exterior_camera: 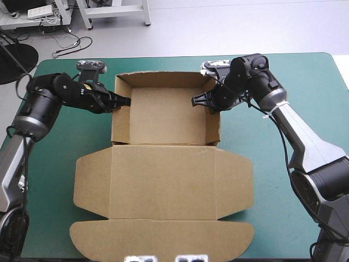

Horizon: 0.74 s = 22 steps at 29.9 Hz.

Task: Fold the box

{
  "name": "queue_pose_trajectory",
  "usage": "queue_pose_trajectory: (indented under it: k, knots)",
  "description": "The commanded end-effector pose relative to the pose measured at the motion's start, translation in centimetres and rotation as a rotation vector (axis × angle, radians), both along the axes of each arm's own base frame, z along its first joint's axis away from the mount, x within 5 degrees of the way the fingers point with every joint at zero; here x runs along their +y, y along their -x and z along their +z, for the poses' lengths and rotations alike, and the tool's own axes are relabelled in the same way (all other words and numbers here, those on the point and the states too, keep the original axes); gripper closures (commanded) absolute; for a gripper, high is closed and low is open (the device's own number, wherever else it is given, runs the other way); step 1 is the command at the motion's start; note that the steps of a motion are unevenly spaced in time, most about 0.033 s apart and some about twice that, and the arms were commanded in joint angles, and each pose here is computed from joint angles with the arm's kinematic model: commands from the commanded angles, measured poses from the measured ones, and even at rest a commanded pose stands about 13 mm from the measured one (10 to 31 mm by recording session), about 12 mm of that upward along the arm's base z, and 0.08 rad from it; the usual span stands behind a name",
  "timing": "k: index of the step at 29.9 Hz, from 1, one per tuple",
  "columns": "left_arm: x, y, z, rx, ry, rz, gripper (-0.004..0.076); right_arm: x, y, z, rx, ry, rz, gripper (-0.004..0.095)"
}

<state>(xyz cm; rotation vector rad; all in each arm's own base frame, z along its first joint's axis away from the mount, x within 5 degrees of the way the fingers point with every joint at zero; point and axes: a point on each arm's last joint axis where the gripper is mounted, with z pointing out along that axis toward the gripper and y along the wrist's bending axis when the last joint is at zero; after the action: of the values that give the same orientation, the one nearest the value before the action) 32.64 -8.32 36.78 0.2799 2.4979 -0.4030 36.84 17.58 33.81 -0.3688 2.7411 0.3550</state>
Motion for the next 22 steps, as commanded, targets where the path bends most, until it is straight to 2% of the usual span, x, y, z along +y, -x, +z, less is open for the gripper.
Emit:
queue_pose_trajectory:
  k: [1, 9, 17, 19, 21, 22]
  knots:
    - [-2.4, -0.2, 0.0, 0.005, 0.004, -0.016, 0.0734, 1.2, 1.6, 0.5, -0.006, -0.108, 0.035, 0.0927]
    - [-4.8, -2.5, -5.5, 0.182, -0.068, -0.056, 0.0734, 1.4, 1.5, -2.4, 0.018, -0.117, 0.009, 0.0927]
    - [-5.1, -3.4, -8.1, 0.259, -0.098, -0.074, 0.0732, 0.8, 0.8, -3.8, 0.016, -0.008, 0.019, 0.0923]
    - [-5.2, -3.5, -8.6, 0.275, -0.103, -0.077, 0.0732, 0.6, 0.7, -3.8, 0.008, 0.021, 0.022, 0.0889]
    - [-5.2, -3.5, -8.8, 0.286, -0.119, -0.104, 0.0732, 0.4, 0.8, -3.9, 0.012, 0.051, 0.022, 0.0803]
    - [-5.2, -3.5, -8.9, 0.298, -0.123, -0.109, 0.0732, 0.2, 0.8, -3.9, 0.020, 0.070, 0.021, 0.0720]
